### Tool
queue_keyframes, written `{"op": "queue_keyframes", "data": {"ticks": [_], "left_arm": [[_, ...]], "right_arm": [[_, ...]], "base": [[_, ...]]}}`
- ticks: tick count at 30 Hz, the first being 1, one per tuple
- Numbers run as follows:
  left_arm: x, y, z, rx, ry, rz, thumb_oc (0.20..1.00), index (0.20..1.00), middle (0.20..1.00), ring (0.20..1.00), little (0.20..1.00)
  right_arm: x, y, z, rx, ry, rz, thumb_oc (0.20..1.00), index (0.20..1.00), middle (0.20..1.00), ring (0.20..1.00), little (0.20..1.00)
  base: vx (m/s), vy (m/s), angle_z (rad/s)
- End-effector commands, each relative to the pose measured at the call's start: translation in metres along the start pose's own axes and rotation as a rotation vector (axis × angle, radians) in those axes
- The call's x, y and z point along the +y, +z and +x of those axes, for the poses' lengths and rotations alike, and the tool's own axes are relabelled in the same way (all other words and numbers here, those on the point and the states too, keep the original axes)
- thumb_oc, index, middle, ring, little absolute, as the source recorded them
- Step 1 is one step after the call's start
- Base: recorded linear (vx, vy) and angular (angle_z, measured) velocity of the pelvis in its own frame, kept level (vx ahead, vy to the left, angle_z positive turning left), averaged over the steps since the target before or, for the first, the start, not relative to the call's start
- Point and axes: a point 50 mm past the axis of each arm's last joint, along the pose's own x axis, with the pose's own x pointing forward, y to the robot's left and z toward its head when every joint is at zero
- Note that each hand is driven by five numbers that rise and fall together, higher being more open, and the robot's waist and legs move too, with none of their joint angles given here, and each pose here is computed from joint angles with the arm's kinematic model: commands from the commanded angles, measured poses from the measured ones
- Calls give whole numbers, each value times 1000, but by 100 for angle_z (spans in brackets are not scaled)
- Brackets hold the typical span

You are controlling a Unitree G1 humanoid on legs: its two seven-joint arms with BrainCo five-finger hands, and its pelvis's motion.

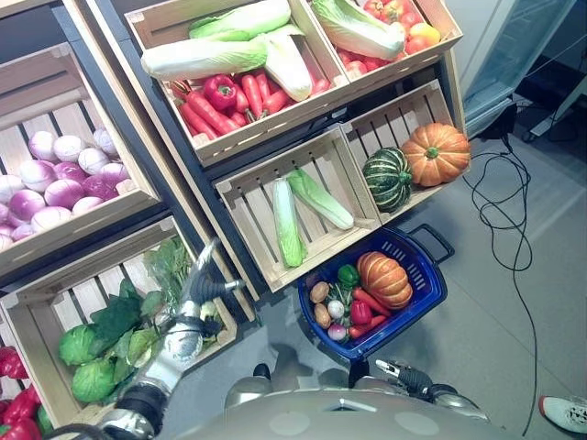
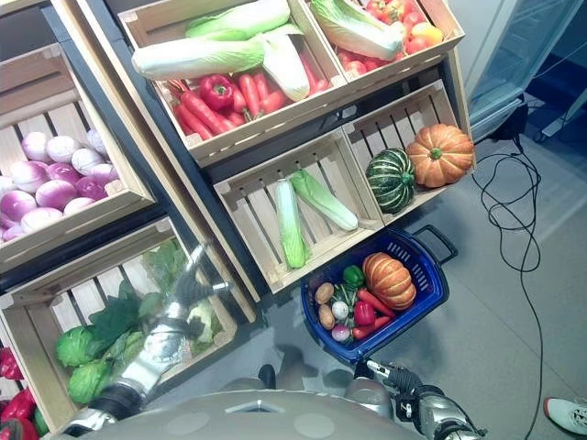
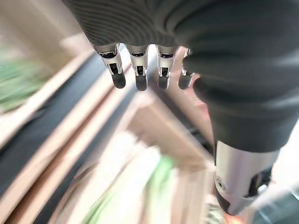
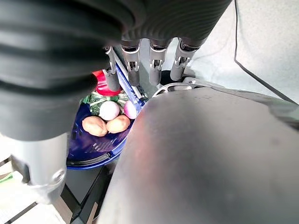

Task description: Pick up fruits and vegetables into the basket

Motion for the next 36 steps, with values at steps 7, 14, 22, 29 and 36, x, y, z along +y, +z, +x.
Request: {"op": "queue_keyframes", "data": {"ticks": [7, 14, 22, 29, 36], "left_arm": [[93, 87, 32, -685, 162, 616, 1000, 1000, 1000, 1000, 1000], [131, 109, 44, -869, 312, 943, 1000, 1000, 1000, 1000, 1000], [159, 142, 70, -1002, 426, 1182, 1000, 1000, 1000, 1000, 1000], [177, 188, 101, -1035, 506, 1331, 1000, 1000, 1000, 1000, 1000], [183, 210, 130, -975, 536, 1306, 1000, 1000, 1000, 1000, 1000]], "right_arm": [[1, 36, -1, -174, 3, -139, 1000, 1000, 1000, 1000, 1000], [-15, 76, -17, -278, -26, -325, 1000, 1000, 1000, 1000, 1000], [-23, 138, -39, -408, -71, -517, 1000, 1000, 1000, 1000, 1000], [-16, 187, -55, -517, -98, -640, 1000, 1000, 1000, 1000, 1000], [-4, 219, -65, -609, -101, -664, 1000, 1000, 1000, 1000, 1000]], "base": [[54, 2, -1], [-32, 69, -3], [-69, 64, -11], [-89, 12, -20], [-65, -47, -9]]}}
